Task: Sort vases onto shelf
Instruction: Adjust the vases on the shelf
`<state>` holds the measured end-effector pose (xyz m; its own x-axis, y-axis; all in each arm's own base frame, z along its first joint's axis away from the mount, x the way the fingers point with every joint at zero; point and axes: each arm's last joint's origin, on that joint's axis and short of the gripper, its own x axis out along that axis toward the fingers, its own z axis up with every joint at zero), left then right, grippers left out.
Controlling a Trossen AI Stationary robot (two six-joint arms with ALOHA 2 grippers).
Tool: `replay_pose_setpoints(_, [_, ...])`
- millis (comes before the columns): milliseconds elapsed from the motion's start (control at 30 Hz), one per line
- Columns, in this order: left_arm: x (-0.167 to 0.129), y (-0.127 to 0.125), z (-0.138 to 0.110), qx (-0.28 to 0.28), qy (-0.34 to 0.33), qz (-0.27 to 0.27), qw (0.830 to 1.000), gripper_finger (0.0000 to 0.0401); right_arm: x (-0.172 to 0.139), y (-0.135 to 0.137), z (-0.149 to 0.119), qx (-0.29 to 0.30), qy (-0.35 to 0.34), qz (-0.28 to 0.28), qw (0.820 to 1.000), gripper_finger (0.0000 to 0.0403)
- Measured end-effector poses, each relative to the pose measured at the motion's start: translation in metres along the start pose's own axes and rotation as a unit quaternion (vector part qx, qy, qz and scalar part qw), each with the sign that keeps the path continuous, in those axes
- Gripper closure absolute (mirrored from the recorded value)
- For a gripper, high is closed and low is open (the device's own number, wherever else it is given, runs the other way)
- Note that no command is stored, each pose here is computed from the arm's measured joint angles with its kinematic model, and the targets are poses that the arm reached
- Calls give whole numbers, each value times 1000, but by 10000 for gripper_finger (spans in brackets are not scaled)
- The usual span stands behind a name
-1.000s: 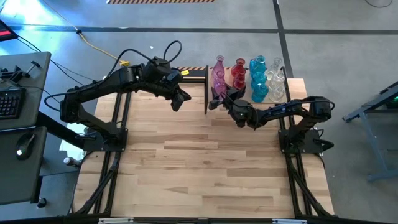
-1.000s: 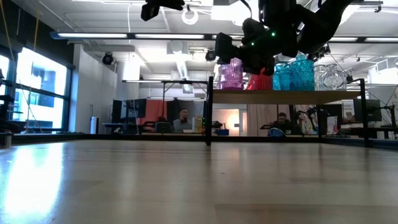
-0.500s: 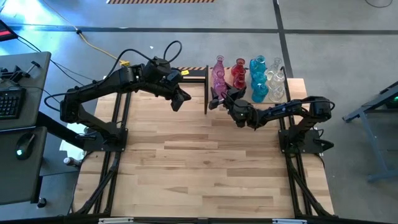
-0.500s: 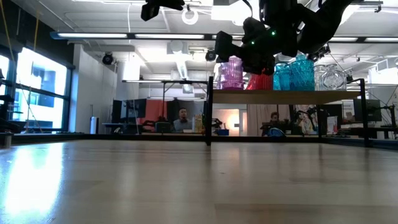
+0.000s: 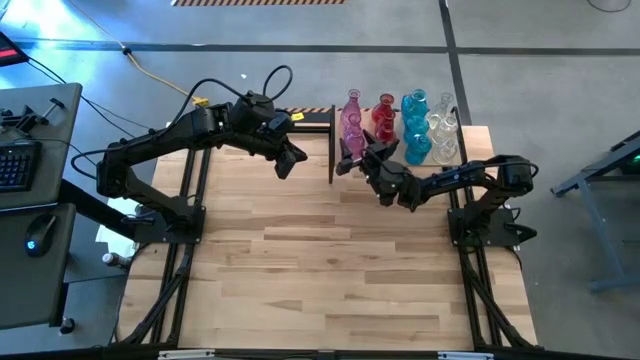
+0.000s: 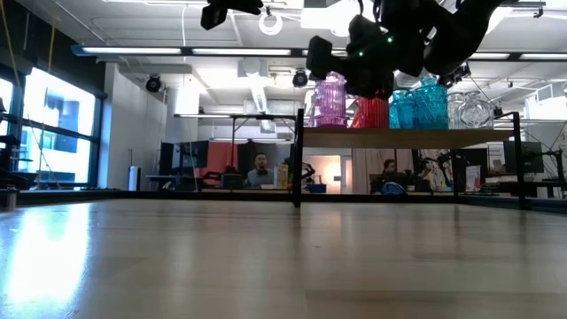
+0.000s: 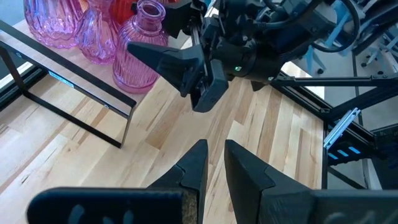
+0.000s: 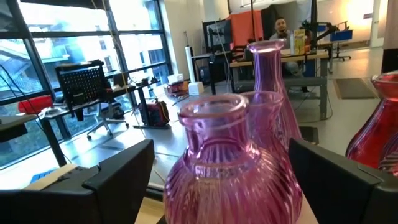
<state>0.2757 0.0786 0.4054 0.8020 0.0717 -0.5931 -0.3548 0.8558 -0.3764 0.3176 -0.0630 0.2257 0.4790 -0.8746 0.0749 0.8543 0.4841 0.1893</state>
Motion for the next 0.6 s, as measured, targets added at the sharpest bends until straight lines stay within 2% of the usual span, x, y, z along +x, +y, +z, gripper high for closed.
replay_pose_setpoints(300, [0,0,0,0,0,0,1000,356,-2,2,12,-14,-38,4,999,49])
replay_pose_setpoints(600, [0,0,0,0,0,0,1000,356,-1,17,33,-50,-66,15,996,49])
